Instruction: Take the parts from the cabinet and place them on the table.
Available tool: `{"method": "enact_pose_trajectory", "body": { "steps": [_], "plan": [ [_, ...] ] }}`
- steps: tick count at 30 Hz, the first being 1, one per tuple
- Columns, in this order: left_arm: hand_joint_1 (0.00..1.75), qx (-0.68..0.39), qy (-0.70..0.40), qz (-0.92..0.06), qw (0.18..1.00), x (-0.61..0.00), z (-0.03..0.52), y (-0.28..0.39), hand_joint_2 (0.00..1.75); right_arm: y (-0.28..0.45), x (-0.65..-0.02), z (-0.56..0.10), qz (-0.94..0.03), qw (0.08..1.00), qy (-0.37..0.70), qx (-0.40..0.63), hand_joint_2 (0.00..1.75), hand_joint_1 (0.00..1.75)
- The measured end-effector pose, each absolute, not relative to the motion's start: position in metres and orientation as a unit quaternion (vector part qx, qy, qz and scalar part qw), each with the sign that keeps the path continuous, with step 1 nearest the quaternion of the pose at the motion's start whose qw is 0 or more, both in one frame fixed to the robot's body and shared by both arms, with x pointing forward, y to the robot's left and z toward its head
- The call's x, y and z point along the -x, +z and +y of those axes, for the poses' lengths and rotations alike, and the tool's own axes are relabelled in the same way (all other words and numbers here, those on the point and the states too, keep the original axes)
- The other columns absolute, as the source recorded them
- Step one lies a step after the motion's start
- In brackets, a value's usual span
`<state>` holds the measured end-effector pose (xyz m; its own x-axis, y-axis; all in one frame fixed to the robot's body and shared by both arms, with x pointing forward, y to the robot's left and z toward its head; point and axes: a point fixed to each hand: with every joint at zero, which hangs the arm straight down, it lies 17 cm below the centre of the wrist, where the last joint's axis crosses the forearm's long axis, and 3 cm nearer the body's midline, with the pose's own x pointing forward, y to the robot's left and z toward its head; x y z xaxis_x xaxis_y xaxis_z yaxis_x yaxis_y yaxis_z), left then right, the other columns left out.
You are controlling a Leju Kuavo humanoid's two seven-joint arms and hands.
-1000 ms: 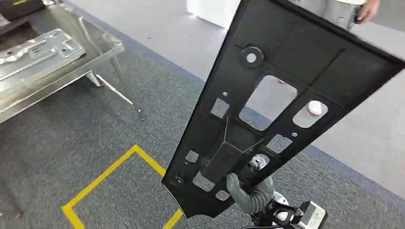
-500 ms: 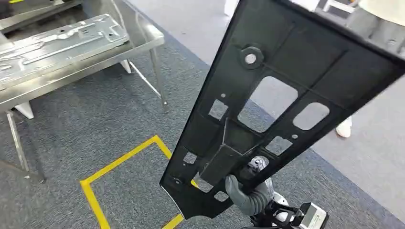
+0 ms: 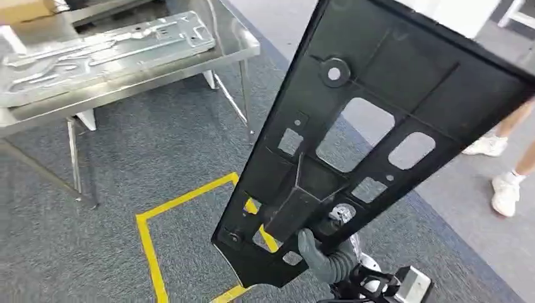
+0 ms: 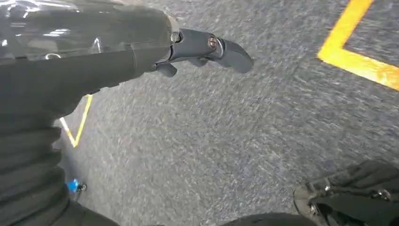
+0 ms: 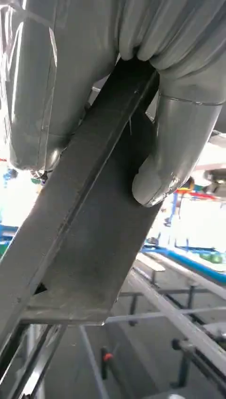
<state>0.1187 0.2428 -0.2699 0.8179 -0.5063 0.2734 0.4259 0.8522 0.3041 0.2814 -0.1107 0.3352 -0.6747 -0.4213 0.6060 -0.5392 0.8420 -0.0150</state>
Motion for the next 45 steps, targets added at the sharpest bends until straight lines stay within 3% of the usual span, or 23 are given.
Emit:
{"method": "enact_pose_trajectory", "body": {
  "steps": [45],
  "plan": [
    [0.0, -0.103, -0.214, -0.187, 0.953, -0.124, 0.229, -0.267, 1.75, 0.312, -0.293, -0.1, -0.894, 0.342, 0.118, -0.266, 1.75, 1.75]
  ]
}}
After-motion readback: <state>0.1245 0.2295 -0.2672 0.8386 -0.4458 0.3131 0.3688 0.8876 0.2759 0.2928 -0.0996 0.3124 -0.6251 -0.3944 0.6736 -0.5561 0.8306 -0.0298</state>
